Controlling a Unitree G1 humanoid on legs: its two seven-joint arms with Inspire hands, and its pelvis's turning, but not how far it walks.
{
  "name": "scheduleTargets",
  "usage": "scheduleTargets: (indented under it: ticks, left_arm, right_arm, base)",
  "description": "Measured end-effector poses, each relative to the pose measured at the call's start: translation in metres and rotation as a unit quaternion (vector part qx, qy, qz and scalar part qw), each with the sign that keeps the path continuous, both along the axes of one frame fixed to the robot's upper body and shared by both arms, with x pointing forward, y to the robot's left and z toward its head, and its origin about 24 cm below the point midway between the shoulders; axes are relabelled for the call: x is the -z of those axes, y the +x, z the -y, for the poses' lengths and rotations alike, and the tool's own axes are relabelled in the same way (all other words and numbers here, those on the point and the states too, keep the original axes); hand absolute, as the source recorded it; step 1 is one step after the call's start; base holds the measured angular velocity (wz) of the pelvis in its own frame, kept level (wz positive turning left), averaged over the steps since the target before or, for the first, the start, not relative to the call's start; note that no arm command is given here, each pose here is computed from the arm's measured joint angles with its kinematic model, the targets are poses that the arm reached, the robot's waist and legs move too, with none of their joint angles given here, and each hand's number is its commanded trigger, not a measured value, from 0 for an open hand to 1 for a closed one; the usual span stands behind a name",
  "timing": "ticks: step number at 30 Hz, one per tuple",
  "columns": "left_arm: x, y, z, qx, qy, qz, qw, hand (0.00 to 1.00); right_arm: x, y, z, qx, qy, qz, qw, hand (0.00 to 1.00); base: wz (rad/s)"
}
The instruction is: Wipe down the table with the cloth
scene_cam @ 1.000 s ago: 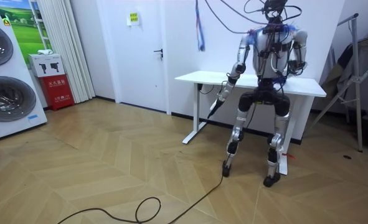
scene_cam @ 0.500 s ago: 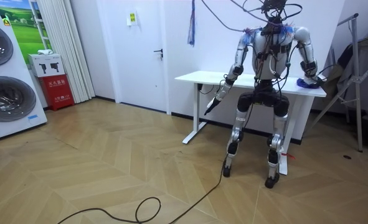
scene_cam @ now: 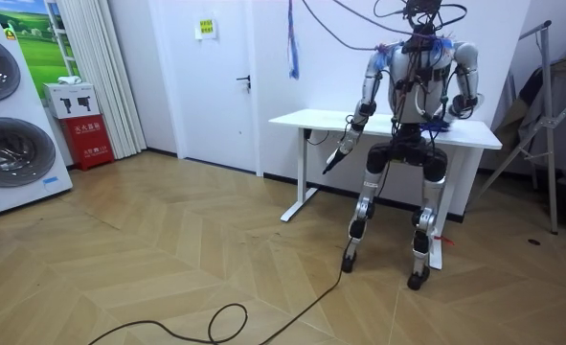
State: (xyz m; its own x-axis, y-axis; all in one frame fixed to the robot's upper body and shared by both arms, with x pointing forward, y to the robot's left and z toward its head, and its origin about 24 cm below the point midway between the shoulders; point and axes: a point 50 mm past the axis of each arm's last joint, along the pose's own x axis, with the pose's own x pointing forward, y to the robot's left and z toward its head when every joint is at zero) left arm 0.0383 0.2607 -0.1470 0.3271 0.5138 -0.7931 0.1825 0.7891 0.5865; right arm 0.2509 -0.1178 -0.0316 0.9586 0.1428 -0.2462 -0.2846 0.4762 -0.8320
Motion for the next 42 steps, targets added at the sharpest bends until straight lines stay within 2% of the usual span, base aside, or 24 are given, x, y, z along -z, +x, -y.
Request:
scheduleTargets:
  ticks: [1,2,4,14,19,25,30,37,40,42]
  left_arm:
    - [0.0,-0.003,0.0,-0.002,0.0,-0.004,1.0,0.0]
    - [-0.001,-0.007,0.0,-0.009,-0.006,-0.003,1.0,0.0]
    - [-0.001,-0.005,0.002,-0.014,-0.013,0.004,1.0,0.0]
    - [-0.003,0.001,0.005,-0.007,-0.015,0.02,1.0,0.0]
    - [-0.003,-0.001,0.004,-0.009,-0.011,0.019,1.0,0.0]
    - [-0.004,0.009,0.005,-0.001,-0.009,0.031,0.999,0.0]
    - [-0.007,0.029,0.009,-0.005,-0.023,0.082,0.996,0.0]
    - [-0.008,0.033,0.009,-0.044,-0.041,0.122,0.991,0.0]
    - [-0.007,0.026,0.007,-0.063,-0.051,0.126,0.989,0.0]
    - [-0.006,0.016,0.004,-0.074,-0.053,0.117,0.989,0.0]
  right_arm:
    - [0.0,0.0,0.0,-0.002,0.0,0.0,1.0,0.89]
    - [0.0,-0.002,0.0,-0.009,0.002,0.003,1.0,0.53]
    - [-0.001,-0.005,0.002,-0.016,0.003,0.008,1.0,0.0]
    - [0.012,-0.022,0.014,-0.017,-0.016,0.021,1.0,0.0]
    - [0.019,-0.036,0.023,0.014,-0.006,0.03,0.999,0.0]
    - [0.022,-0.048,0.037,0.054,0.013,0.036,0.998,0.0]
    - [0.021,-0.055,0.04,0.064,0.044,0.042,0.996,0.0]
    - [0.013,-0.056,0.042,0.07,0.081,0.045,0.993,0.0]
    - [0.006,-0.056,0.054,0.103,0.109,0.048,0.988,0.0]
    - [-0.004,-0.053,0.078,0.158,0.119,0.075,0.977,0.0]
  base:
    - [0.1]
    - [0.0]
    - [0.0]
    - [0.0]
    - [0.03]
    - [-0.02]
    - [-0.01]
    - [-0.08]
    - [0.0]
    - [-0.14]
